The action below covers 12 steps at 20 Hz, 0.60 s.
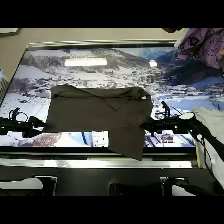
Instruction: Fold the clothes and pants, and hang the long-sleeved shirts on hangers.
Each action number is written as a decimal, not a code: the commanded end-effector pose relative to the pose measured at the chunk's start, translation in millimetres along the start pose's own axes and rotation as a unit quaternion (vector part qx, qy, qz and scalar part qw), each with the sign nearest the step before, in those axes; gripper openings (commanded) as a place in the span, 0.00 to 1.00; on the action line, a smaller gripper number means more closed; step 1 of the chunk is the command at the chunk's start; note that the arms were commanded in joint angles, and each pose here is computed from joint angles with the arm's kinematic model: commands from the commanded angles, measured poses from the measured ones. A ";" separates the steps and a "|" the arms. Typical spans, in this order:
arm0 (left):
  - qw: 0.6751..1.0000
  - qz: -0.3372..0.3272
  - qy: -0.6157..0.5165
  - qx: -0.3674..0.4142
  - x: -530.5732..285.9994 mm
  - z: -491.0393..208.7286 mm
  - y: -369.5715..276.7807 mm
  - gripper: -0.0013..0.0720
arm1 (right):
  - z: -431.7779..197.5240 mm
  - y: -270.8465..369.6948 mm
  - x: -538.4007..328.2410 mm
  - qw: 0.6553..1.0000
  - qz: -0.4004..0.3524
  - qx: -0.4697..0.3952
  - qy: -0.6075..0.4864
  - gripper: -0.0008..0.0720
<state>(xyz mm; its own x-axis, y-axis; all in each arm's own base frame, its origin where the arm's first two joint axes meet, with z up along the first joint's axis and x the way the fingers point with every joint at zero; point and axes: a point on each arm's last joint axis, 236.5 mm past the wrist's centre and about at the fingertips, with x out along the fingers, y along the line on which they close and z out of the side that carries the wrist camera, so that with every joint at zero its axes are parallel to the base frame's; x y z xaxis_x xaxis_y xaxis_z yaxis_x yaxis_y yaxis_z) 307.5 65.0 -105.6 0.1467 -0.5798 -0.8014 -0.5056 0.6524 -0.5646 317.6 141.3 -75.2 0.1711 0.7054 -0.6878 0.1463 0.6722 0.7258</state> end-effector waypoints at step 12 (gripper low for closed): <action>0.982 -0.038 -0.122 0.142 -71.7 50.6 -136.4 0.03 | 82.3 106.0 -77.1 0.982 0.014 -0.144 -0.117 0.05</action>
<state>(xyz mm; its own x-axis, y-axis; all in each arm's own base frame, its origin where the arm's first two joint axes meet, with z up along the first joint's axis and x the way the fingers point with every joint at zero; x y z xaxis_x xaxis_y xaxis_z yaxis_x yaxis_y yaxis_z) 368.3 44.7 -42.8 0.2715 -0.5556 -0.7859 -0.3351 0.7109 -0.6183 368.0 139.3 0.5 0.3157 0.6904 -0.6510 -0.0240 0.6916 0.7218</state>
